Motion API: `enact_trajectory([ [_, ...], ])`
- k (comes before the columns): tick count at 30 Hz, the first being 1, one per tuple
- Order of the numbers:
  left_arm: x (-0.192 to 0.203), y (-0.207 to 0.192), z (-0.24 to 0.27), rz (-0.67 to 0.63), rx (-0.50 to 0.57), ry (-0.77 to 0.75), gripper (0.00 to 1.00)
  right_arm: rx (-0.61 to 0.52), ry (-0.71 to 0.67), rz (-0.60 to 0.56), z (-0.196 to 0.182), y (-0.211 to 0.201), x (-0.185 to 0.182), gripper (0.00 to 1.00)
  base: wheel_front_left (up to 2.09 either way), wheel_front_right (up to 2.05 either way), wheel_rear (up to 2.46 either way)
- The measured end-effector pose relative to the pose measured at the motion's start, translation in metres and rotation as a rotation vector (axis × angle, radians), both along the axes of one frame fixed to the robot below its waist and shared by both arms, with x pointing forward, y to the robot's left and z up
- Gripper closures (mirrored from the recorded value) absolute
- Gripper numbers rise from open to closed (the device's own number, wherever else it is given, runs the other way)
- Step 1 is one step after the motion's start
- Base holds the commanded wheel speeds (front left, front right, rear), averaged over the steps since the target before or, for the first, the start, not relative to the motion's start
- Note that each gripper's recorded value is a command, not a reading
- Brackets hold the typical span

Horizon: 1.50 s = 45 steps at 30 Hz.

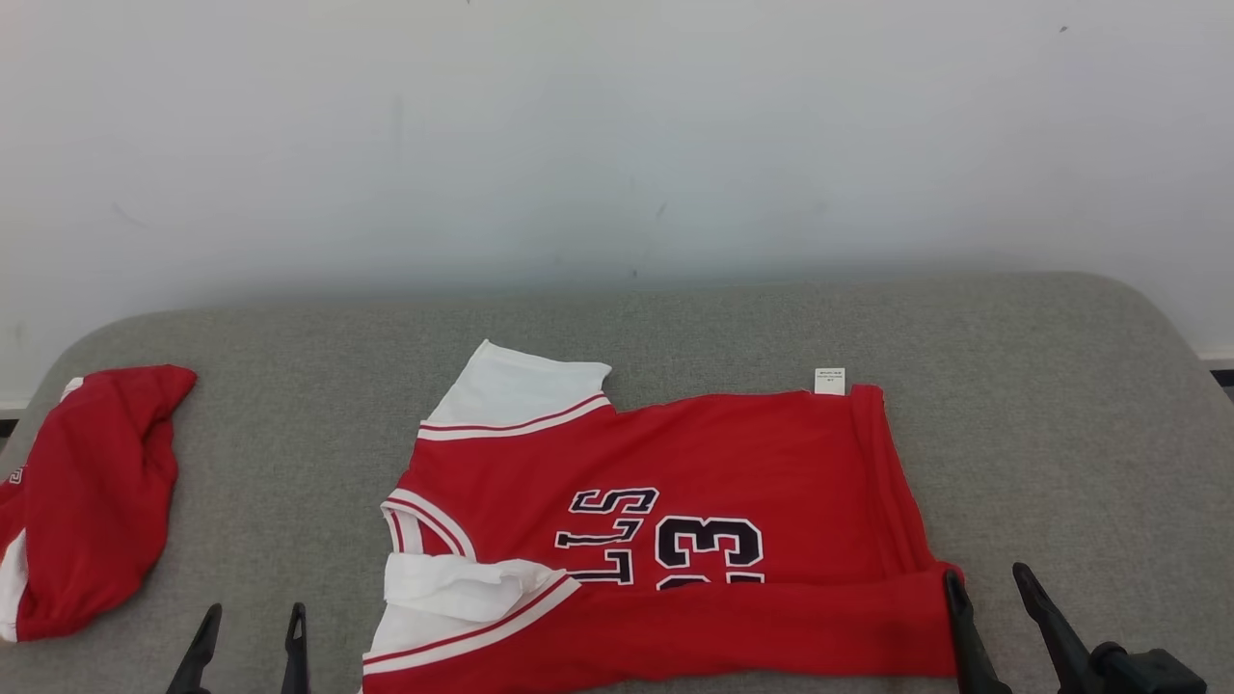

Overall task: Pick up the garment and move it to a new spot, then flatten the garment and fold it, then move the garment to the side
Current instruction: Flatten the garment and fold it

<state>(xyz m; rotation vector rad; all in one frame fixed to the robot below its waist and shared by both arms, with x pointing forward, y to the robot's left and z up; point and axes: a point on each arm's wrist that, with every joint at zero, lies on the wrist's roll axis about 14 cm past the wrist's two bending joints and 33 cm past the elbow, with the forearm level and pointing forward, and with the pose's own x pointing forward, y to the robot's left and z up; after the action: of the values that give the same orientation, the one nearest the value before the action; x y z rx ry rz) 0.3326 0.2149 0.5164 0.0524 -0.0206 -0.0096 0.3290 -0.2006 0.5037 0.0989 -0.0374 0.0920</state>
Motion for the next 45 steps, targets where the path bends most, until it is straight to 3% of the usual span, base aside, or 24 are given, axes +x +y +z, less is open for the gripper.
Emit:
enact_trajectory([
  [6,0.007,-0.004,-0.001,-0.004,-0.025,0.002,0.00,-0.003,0.028,-0.003,-0.005,-0.001,0.002,0.00,0.00,0.00,0.00],
  [11,0.036,-0.011,0.007,-0.056,-0.004,0.008,0.00,0.035,0.063,-0.013,-0.002,-0.005,0.025,0.00,0.00,0.00,0.00],
  [25,0.209,-0.052,0.053,-0.237,-0.006,0.003,0.00,0.034,0.136,-0.021,0.003,-0.019,0.149,0.00,0.00,0.00,0.00],
  [31,0.260,-0.078,0.017,-0.302,0.003,0.138,0.00,0.006,0.202,-0.012,-0.019,-0.018,0.185,0.00,0.00,0.00,0.00],
  [36,0.291,-0.078,-0.025,-0.279,-0.018,0.279,0.00,-0.008,0.229,0.002,-0.033,-0.015,0.206,0.00,0.00,0.00,0.00],
  [41,0.308,-0.073,-0.071,-0.255,0.012,0.409,0.00,-0.014,0.245,0.005,-0.045,-0.017,0.214,0.00,0.00,0.00,0.00],
  [45,0.310,-0.098,-0.098,-0.303,0.014,0.466,0.00,-0.024,0.257,-0.023,-0.052,-0.032,0.211,0.00,0.00,0.00,0.00],
])
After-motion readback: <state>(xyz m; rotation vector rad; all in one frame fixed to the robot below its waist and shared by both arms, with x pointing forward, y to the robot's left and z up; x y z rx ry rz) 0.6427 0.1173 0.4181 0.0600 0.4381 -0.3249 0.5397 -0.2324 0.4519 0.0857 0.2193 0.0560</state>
